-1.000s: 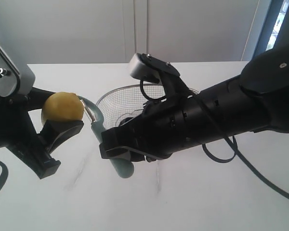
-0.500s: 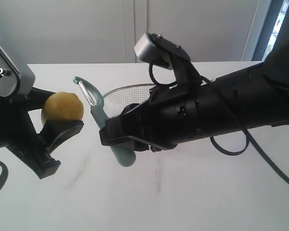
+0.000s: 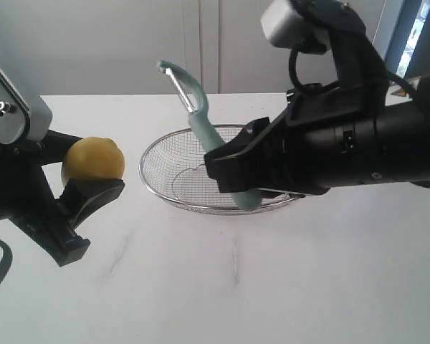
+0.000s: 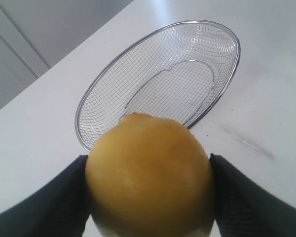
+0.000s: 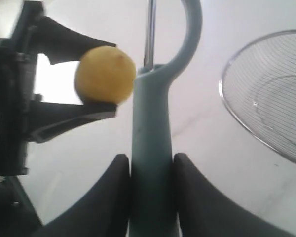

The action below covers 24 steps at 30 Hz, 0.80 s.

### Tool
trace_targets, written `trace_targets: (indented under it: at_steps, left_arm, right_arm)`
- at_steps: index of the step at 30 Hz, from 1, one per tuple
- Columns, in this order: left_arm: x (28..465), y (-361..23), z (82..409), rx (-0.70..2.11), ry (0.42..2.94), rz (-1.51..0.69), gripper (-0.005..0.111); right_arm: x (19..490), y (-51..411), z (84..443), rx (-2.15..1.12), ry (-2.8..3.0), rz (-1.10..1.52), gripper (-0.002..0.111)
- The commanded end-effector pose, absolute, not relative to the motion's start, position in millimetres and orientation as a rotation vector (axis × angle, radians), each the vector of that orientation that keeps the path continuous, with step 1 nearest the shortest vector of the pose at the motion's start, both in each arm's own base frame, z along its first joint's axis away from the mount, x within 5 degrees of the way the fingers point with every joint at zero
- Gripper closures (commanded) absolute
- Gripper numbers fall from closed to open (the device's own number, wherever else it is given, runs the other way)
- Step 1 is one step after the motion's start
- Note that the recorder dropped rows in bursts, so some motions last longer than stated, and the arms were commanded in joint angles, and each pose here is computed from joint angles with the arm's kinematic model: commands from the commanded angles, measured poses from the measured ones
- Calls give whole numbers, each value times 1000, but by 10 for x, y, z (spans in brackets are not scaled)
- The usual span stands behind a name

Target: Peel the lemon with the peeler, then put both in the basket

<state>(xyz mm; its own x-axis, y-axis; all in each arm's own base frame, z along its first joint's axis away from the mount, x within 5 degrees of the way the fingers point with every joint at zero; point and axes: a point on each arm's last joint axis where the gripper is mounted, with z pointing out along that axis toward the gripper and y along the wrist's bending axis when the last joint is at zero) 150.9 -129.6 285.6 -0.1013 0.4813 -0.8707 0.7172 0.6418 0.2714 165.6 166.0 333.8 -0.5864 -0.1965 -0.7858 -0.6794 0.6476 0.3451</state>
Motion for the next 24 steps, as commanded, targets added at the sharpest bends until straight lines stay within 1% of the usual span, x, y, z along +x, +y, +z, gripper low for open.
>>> trace_targets:
  at_steps: [1, 5, 7, 10, 12, 14, 16, 17, 20, 24]
  left_arm:
    - [1504, -1301, 2900, 963, 1726, -272, 107]
    - [1504, -1302, 2901, 962, 1725, -272, 107]
    - [1504, -1302, 2901, 962, 1725, -272, 107]
    - [1504, -1302, 2901, 962, 1725, -272, 107]
    - [1504, -1302, 2901, 962, 1725, -272, 107]
    - [1504, -1302, 2901, 962, 1725, -272, 107]
    - [1504, -1302, 2901, 962, 1725, -272, 107]
    - [1504, -1302, 2901, 962, 1725, -272, 107]
    - [1504, -1302, 2901, 962, 1725, -272, 107]
    - [1504, -1302, 2901, 962, 1725, -272, 107]
  right_arm:
    - [1744, 1598, 3231, -628, 2204, 689, 108]
    - [1826, 1630, 2998, -603, 2252, 651, 108]
    - [1894, 1679, 2752, -570, 2321, 644, 108]
    - [1980, 1787, 2492, -492, 2424, 701, 108]
    - [2009, 1852, 2406, -497, 2444, 745, 108]
    - [2020, 1915, 2357, -510, 2445, 807, 108]
    - [2001, 2019, 2319, -562, 2429, 943, 108]
    - [1981, 2085, 2332, -592, 2392, 1049, 108]
    - [1920, 2184, 2412, -635, 2304, 1264, 108]
    - [1911, 2196, 2430, -631, 2293, 1298, 108]
